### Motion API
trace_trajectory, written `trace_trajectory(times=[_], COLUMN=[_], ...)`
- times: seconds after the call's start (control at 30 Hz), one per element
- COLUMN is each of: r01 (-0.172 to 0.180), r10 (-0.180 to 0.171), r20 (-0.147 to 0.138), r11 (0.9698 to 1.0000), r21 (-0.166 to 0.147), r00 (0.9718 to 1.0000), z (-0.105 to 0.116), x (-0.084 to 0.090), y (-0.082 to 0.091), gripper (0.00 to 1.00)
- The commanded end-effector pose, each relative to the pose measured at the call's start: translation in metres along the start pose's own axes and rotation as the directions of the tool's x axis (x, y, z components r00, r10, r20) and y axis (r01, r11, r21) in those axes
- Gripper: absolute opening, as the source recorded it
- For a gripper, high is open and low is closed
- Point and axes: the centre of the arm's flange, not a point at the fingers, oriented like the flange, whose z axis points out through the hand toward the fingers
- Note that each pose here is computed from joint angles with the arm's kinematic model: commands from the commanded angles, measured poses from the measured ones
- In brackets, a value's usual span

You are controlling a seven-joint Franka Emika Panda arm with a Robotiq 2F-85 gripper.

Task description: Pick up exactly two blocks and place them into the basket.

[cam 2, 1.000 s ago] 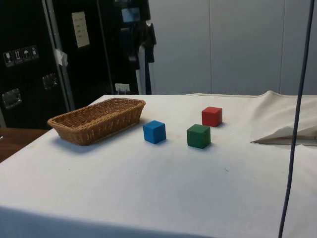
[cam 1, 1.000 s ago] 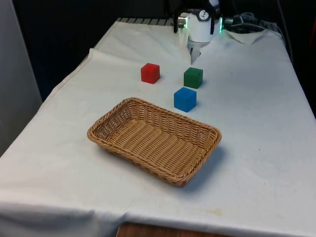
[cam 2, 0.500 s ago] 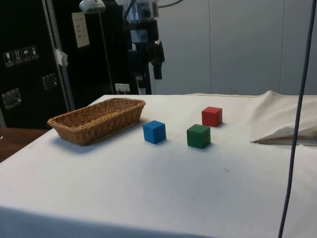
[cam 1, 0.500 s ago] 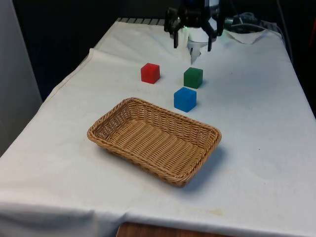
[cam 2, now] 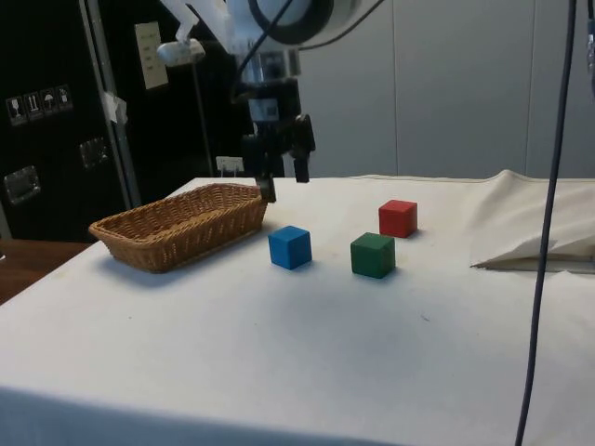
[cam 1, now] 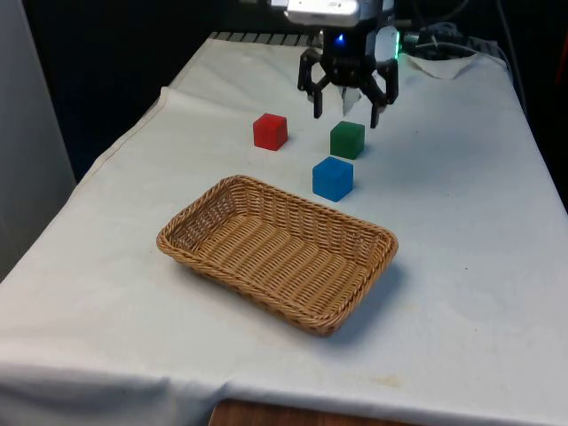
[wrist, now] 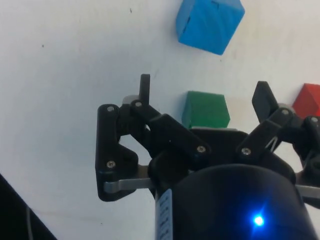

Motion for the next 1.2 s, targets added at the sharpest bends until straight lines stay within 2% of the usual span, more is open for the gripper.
trace_trajectory(times=[0.0,0.07,0.1,0.3,0.33,0.37,0.5,0.63,0.67,0.7,0.77,0.9,0.93,0.97,1.17], r01=[-0.013,-0.01,-0.023,-0.053,-0.047,-0.058,-0.071,-0.078,-0.076,-0.079,-0.081,-0.082,-0.081,-0.083,-0.083], r10=[0.013,0.01,0.023,0.054,0.047,0.058,0.072,0.079,0.077,0.08,0.083,0.083,0.082,0.084,0.084], r20=[-0.008,0.0,-0.01,-0.013,-0.005,-0.014,-0.02,-0.025,-0.017,-0.026,-0.034,-0.043,-0.032,-0.045,-0.051], r11=[0.9999,0.9999,0.9997,0.9983,0.9988,0.998,0.997,0.9964,0.9968,0.9962,0.996,0.996,0.9965,0.996,0.9963], r21=[0.009,0.002,0.012,0.023,0.014,0.025,0.031,0.034,0.022,0.035,0.036,0.035,0.019,0.034,0.022], r00=[0.9999,0.9999,0.9997,0.9985,0.9989,0.9982,0.9972,0.9966,0.9969,0.9964,0.996,0.9956,0.9961,0.9954,0.9952], z=[0.005,0.007,0.011,0.029,0.028,0.032,0.045,0.056,0.057,0.059,0.065,0.075,0.074,0.077,0.084], x=[-0.001,0.0,0.0,0.001,0.001,0.001,0.0,-0.001,0.0,-0.001,-0.001,-0.003,-0.002,-0.003,-0.002], y=[-0.001,0.0,-0.001,-0.003,-0.001,-0.003,-0.006,-0.009,-0.007,-0.01,-0.011,-0.011,-0.009,-0.011,-0.009], gripper=[1.0,1.0,1.0,1.0,1.0,1.0,1.0,1.0,1.0,1.0,1.0,1.0,1.0,1.0,1.0])
